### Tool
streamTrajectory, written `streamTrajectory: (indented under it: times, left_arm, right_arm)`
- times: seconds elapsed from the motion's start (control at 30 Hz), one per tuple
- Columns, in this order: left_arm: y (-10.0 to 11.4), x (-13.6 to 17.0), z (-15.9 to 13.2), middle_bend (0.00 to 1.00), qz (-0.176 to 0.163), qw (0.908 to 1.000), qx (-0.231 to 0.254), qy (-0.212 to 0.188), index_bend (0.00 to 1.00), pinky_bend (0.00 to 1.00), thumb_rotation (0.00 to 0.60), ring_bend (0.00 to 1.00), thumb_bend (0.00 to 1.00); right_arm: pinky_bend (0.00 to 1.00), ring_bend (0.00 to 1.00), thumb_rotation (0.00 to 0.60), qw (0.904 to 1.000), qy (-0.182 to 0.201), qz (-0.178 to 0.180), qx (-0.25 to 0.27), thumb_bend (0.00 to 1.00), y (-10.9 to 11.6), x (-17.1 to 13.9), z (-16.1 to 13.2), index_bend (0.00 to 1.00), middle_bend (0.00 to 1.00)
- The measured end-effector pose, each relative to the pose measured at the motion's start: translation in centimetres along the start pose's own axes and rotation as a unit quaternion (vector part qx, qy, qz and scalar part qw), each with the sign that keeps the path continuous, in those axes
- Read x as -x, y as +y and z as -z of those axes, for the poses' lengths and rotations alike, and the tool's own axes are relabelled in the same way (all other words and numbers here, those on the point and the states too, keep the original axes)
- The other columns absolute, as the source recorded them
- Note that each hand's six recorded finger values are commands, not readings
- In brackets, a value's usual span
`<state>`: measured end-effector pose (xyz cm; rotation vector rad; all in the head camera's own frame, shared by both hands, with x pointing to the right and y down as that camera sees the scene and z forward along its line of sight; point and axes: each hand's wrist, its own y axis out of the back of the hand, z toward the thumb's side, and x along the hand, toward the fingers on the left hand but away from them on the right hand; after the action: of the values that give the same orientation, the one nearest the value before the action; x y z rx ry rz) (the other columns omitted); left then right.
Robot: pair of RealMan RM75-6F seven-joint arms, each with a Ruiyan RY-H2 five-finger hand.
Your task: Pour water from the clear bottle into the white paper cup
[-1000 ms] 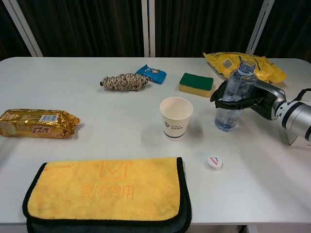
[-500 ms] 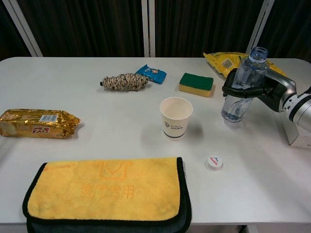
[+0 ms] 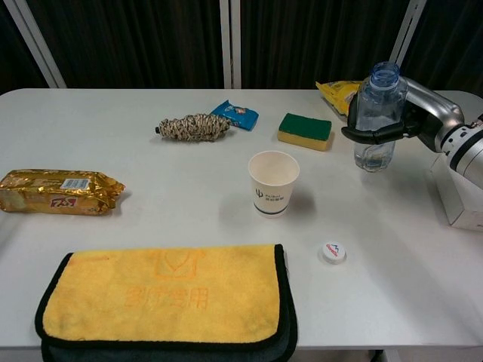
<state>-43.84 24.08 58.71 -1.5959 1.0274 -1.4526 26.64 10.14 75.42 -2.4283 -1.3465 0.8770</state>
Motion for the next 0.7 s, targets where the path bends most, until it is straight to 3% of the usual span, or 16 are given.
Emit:
streamTrajectory:
  times: [0.17, 0.33, 0.7]
  left_arm:
    - [0.1, 0.0, 0.0, 0.11, -0.002, 1.0000, 0.000, -0.001, 0.16, 0.19, 0.600, 0.05, 0.04]
    - [0.1, 0.0, 0.0, 0.11, 0.000, 1.0000, 0.000, -0.001, 0.16, 0.19, 0.600, 0.05, 0.04]
    - [0.2, -0.1, -0.1, 0.11, -0.002, 1.0000, -0.001, -0.003, 0.16, 0.19, 0.600, 0.05, 0.04]
  right_arm:
    - [0.56, 0.53, 0.600, 0.9949, 0.008, 0.007, -0.100, 0.33, 0.0, 0.6, -0.8, 0.92, 0.68]
    - [0.56, 0.53, 0.600, 0.9789, 0.014, 0.019, -0.203, 0.33, -0.2, 1.2, -1.4, 0.92, 0.68]
    - [0.56, 0.53, 0.600, 0.9551, 0.012, 0.024, -0.295, 0.33, -1.4, 2.8, -2.5, 0.92, 0.68]
